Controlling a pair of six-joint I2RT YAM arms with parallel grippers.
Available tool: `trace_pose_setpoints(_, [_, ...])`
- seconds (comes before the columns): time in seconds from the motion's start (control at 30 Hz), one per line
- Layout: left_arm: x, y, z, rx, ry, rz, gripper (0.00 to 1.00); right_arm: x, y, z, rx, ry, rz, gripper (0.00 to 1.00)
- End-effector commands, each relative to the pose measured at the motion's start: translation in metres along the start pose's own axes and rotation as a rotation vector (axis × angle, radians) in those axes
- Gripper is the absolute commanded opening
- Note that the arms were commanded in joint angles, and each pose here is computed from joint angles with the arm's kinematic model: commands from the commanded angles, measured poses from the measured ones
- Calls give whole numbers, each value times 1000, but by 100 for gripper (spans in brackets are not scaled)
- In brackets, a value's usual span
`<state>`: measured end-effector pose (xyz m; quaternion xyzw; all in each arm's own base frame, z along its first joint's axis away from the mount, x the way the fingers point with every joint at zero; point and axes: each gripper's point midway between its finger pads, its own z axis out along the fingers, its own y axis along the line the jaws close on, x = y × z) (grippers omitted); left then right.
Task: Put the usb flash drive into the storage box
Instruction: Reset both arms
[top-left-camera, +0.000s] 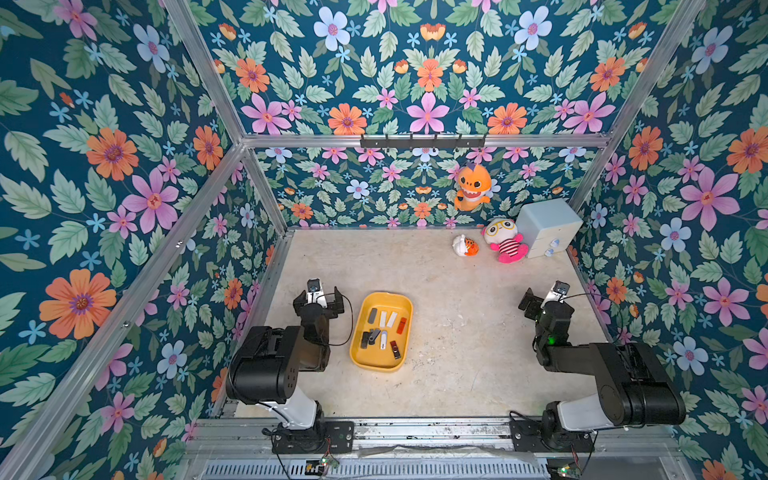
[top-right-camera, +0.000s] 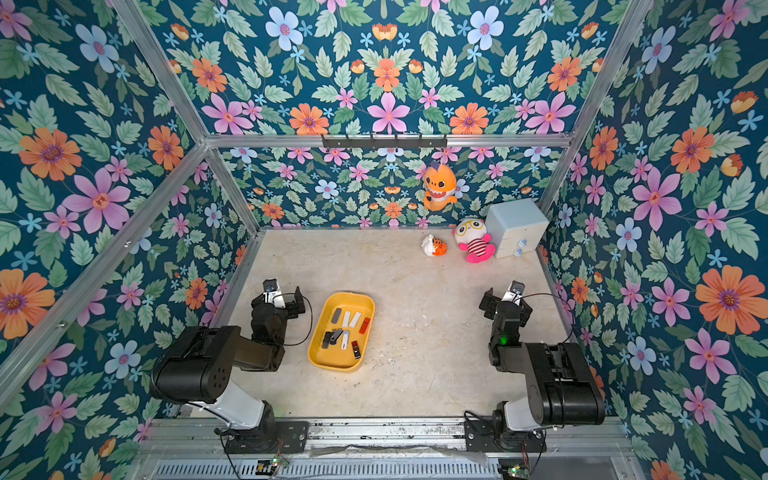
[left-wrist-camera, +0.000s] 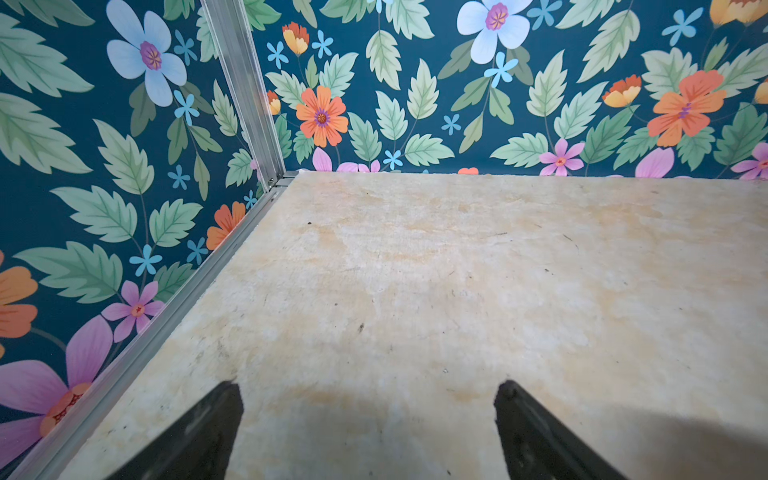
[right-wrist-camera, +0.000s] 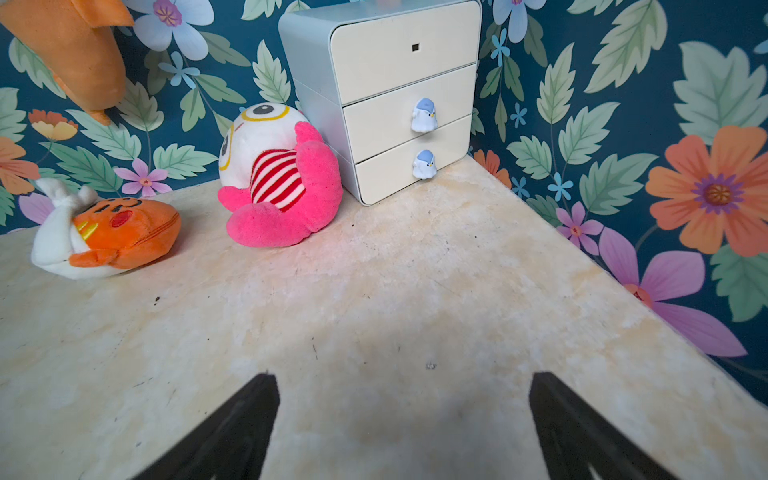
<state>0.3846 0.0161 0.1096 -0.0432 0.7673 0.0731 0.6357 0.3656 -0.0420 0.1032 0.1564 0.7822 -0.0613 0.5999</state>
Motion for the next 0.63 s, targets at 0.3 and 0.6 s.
trace_pose_setpoints(0.3, [-2,1,1,0,-5,-11,99,-2,1,0,-2,-8,6,99])
trace_pose_setpoints(0.6, [-2,1,1,1,-6,-11,99,-3,2,0,-10,-7,6,99])
